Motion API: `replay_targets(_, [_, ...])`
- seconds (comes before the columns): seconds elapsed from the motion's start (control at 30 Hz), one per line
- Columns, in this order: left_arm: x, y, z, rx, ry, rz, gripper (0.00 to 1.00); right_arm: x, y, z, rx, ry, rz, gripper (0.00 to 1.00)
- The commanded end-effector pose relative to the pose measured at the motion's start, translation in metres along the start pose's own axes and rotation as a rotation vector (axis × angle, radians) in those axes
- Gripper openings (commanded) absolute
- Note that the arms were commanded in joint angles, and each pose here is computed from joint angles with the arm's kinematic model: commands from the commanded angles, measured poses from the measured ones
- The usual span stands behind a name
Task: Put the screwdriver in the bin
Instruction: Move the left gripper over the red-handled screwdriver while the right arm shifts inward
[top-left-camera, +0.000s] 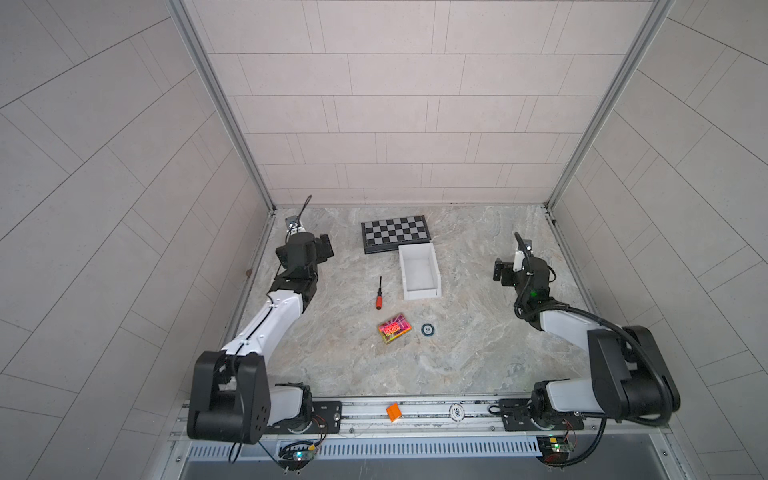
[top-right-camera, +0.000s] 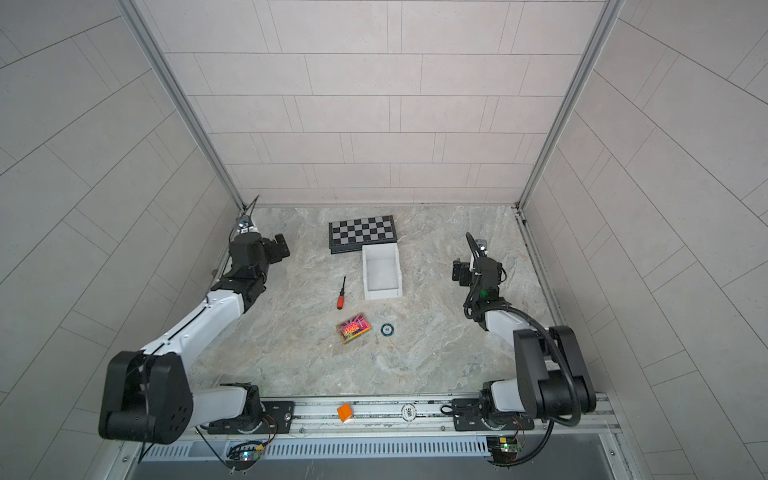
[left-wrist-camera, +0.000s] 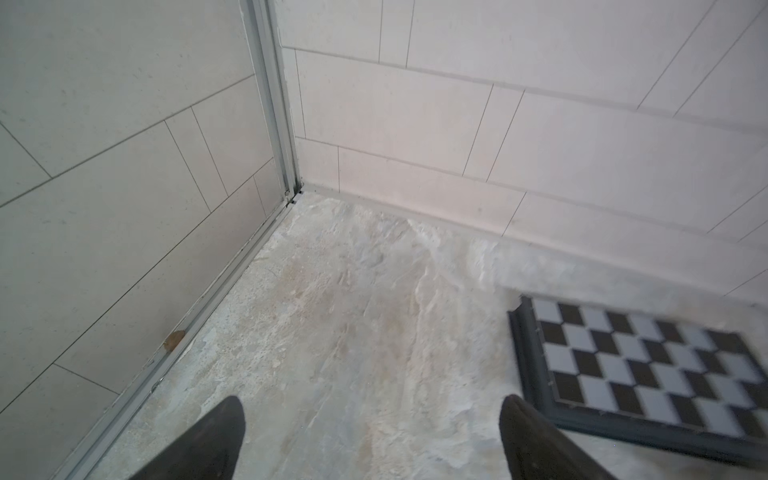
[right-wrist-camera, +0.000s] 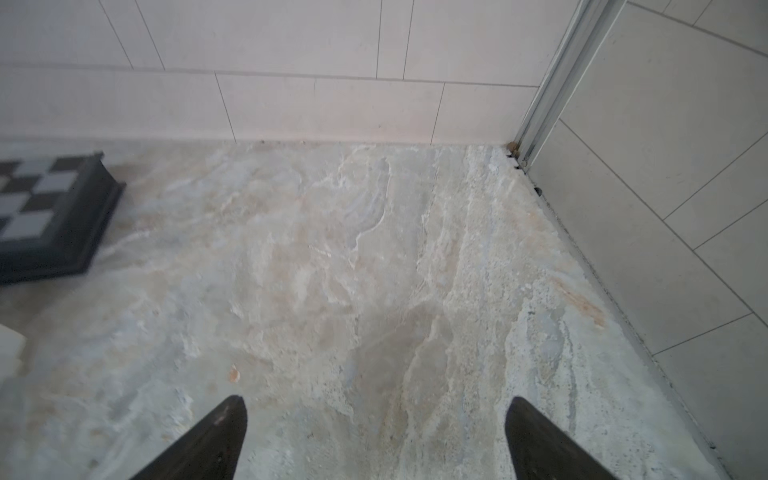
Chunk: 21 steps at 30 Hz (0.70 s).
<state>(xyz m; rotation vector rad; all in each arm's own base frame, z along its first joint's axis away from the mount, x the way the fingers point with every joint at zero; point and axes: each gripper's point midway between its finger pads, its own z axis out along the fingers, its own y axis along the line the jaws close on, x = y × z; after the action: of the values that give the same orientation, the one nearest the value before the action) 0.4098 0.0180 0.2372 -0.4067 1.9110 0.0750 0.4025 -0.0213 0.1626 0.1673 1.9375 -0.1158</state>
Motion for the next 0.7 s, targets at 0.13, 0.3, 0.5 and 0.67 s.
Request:
replay_targets(0.13, [0.092, -0.049, -0.066, 0.068, 0.474, 0.016, 1.00, 0.002, 0.046, -0.032, -0.232, 0.327, 0.127, 0.99])
replay_targets(0.3, [0.158, -0.074, -0.086, 0.107, 0.686, 0.155, 0.96, 0.026, 0.069, -0.051, -0.281, 0.430, 0.136, 0.99])
replay_targets(0.5, [0.217, -0.089, -0.096, 0.157, 0.823, 0.268, 0.86, 0.046, 0.077, -0.066, -0.304, 0.472, 0.133, 0.99])
replay_targets(0.67, [0.238, -0.101, -0.093, 0.190, 0.886, 0.346, 0.80, 0.062, 0.077, -0.072, -0.307, 0.518, 0.131, 0.99])
